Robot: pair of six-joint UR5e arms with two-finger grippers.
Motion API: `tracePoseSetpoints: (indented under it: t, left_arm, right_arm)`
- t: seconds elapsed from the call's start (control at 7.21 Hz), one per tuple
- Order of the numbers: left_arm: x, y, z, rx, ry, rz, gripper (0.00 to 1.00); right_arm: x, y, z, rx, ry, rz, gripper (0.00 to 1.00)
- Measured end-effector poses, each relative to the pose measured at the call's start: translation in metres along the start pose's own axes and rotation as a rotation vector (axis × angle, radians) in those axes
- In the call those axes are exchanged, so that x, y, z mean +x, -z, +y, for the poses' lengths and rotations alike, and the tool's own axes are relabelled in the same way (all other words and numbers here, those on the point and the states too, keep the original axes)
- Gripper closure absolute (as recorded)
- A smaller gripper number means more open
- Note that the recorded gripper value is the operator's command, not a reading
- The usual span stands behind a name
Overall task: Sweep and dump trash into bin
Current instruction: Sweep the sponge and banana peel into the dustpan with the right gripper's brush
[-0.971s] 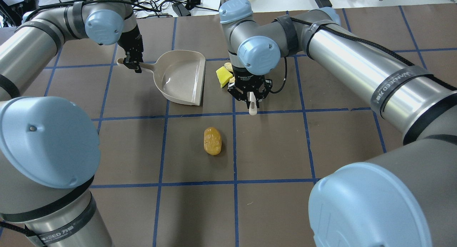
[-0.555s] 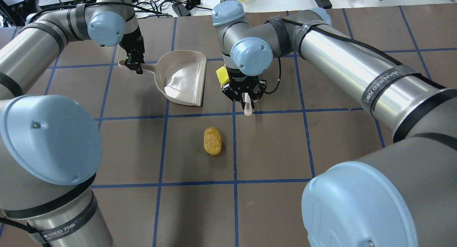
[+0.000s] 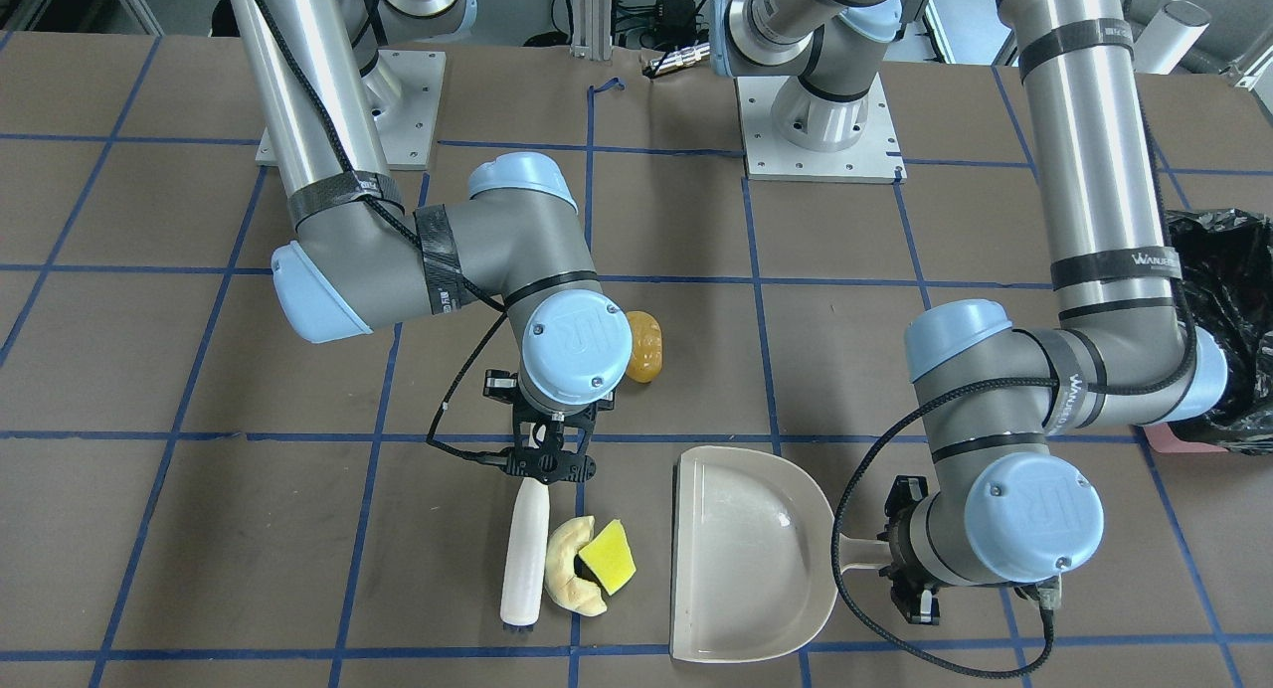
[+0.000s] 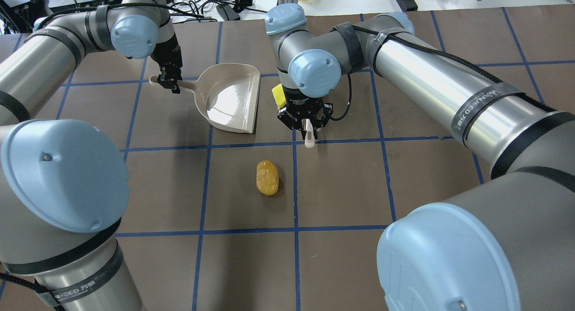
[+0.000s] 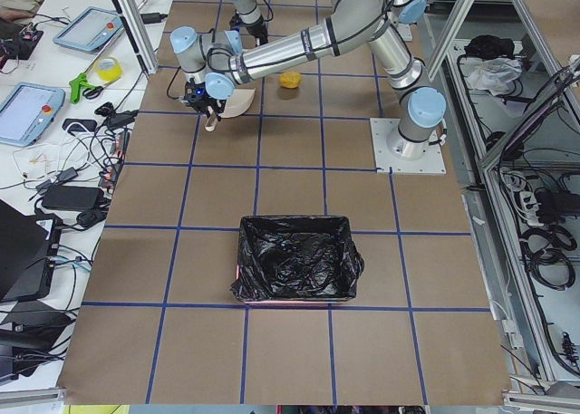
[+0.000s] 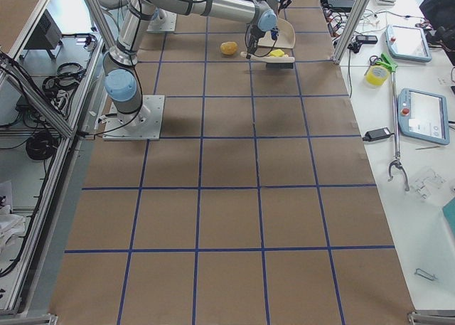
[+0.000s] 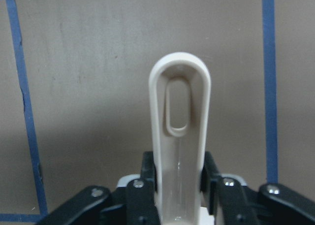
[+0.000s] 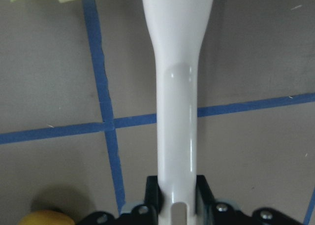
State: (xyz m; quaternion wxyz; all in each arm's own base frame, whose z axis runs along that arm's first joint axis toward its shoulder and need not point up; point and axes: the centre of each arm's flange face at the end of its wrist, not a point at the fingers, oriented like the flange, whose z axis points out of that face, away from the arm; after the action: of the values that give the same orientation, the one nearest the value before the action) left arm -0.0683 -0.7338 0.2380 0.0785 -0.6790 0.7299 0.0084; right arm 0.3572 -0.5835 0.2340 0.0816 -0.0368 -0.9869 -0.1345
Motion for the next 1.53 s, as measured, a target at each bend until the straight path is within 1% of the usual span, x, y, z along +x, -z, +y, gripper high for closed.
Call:
tracePoseSetpoints:
  t: [0.28, 0.69, 0.97, 1.25, 1.53]
  left_arm:
    - [0.003, 0.003, -0.001, 0.002, 0.007, 0.007, 1.0]
    - [0.009, 0.004, -0.001, 0.002, 0.027, 0.009, 1.0]
    - [0.009, 0.004, -0.001, 0.003, 0.028, 0.009, 1.0]
    - [0.009, 0.005, -0.001, 0.003, 0.029, 0.01, 1.0]
    - [0.01, 0.005, -0.001, 0.002, 0.029, 0.011, 1.0]
  right_arm:
    - [-0.017, -0.006, 0.004, 0.004, -0.015, -0.009, 0.92]
    - [-0.057, -0.017, 0.013, 0.021, -0.046, -0.058, 0.92]
    - [-0.092, -0.017, 0.013, 0.028, -0.072, -0.095, 0.92]
    - [-0.127, -0.013, 0.01, 0.022, -0.075, -0.155, 0.92]
    - [-0.146, -0.002, 0.011, 0.015, -0.062, -0.215, 0.92]
